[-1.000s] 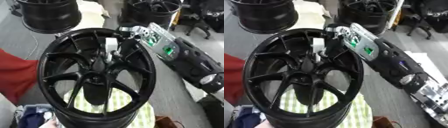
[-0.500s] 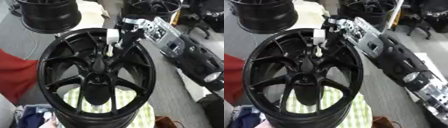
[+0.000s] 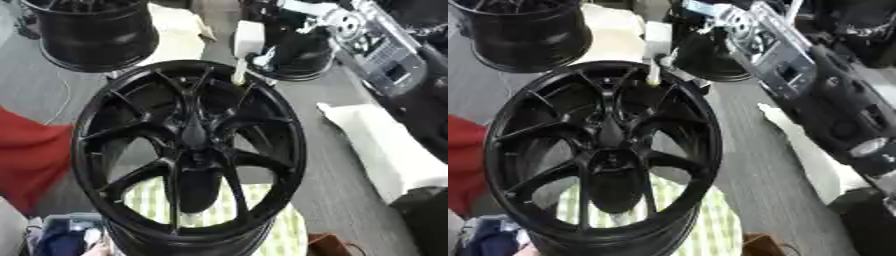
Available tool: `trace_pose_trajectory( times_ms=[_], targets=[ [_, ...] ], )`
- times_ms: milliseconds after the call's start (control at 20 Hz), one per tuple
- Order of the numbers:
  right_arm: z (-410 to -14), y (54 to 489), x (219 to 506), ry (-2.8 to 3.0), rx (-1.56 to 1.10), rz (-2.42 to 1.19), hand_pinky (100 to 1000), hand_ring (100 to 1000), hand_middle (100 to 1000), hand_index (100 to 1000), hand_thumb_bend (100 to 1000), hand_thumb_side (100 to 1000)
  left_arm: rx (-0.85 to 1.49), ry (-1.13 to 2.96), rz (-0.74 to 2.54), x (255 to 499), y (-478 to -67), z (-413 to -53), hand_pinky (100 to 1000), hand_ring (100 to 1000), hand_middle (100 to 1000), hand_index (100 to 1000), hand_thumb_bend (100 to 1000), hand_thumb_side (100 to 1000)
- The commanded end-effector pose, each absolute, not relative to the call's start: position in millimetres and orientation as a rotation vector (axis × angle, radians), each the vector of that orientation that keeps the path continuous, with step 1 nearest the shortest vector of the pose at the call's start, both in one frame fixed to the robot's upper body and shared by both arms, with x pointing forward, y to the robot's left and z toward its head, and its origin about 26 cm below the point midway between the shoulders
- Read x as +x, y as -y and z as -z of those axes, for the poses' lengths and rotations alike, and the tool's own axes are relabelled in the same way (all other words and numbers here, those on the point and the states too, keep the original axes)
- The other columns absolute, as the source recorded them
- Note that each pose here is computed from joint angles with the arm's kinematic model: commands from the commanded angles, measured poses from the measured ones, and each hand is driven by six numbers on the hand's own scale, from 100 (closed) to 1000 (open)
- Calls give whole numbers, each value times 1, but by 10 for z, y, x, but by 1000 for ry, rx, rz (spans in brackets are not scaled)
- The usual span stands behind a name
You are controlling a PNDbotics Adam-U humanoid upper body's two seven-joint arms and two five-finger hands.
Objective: Pull the pin out of the wheel hub.
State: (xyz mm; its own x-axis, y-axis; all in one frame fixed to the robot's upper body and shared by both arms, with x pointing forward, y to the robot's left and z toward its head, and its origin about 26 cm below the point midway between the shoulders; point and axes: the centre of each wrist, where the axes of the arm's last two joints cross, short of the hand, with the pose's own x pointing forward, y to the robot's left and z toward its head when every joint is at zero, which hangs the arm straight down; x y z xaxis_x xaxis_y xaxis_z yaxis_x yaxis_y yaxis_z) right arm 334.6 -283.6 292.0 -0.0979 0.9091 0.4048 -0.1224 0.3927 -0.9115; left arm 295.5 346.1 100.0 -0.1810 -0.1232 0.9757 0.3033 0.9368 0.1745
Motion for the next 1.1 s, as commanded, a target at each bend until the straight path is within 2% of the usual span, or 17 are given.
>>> trace_pose_trajectory(
  times_ms=[50, 200, 300, 400, 450, 500, 600, 700, 850, 1100],
  targets=[
    [-3165, 3116, 3085, 1425, -926, -947, 100, 284, 619, 553, 256, 181, -90, 1727, 388, 2929, -3535, -1092, 585, 560, 584, 812, 100, 580],
    [-2932, 3361, 2879, 1398, -1021, -831, 100, 276, 622, 546, 270, 176, -75, 1726, 369, 2907, -3564, -1087, 585, 560, 584, 812, 100, 580],
    [-2624, 3536, 2772, 1364, -1066, -715, 100, 278, 633, 549, 291, 164, -66, 1725, 357, 2894, -3581, -1085, 585, 560, 584, 812, 100, 581],
    [-2205, 3703, 2637, 1299, -1104, -566, 100, 319, 701, 624, 332, 167, -54, 1724, 347, 2880, -3604, -1084, 585, 560, 583, 812, 100, 581],
    [-1995, 3766, 2564, 1253, -1117, -494, 100, 384, 783, 733, 371, 202, -48, 1724, 342, 2874, -3615, -1084, 585, 560, 583, 812, 100, 580],
    [-1744, 3847, 2487, 1174, -1133, -410, 100, 431, 823, 792, 399, 226, -42, 1723, 338, 2868, -3625, -1082, 585, 560, 583, 812, 100, 580],
    [-1303, 3962, 2348, 1022, -1168, -264, 151, 491, 880, 855, 434, 274, -40, 1722, 334, 2865, -3629, -1076, 585, 560, 584, 812, 100, 581],
    [-974, 4020, 2229, 923, -1199, -129, 182, 524, 913, 861, 436, 296, -42, 1721, 333, 2864, -3626, -1069, 585, 560, 583, 812, 100, 582],
    [-597, 4036, 2092, 871, -1269, 96, 176, 525, 921, 836, 442, 288, -42, 1717, 331, 2857, -3631, -1045, 585, 560, 583, 812, 100, 583],
    [-194, 3942, 2011, 890, -1353, 400, 144, 485, 876, 795, 433, 249, -38, 1708, 331, 2848, -3641, -997, 586, 561, 583, 811, 100, 584]
  ],
)
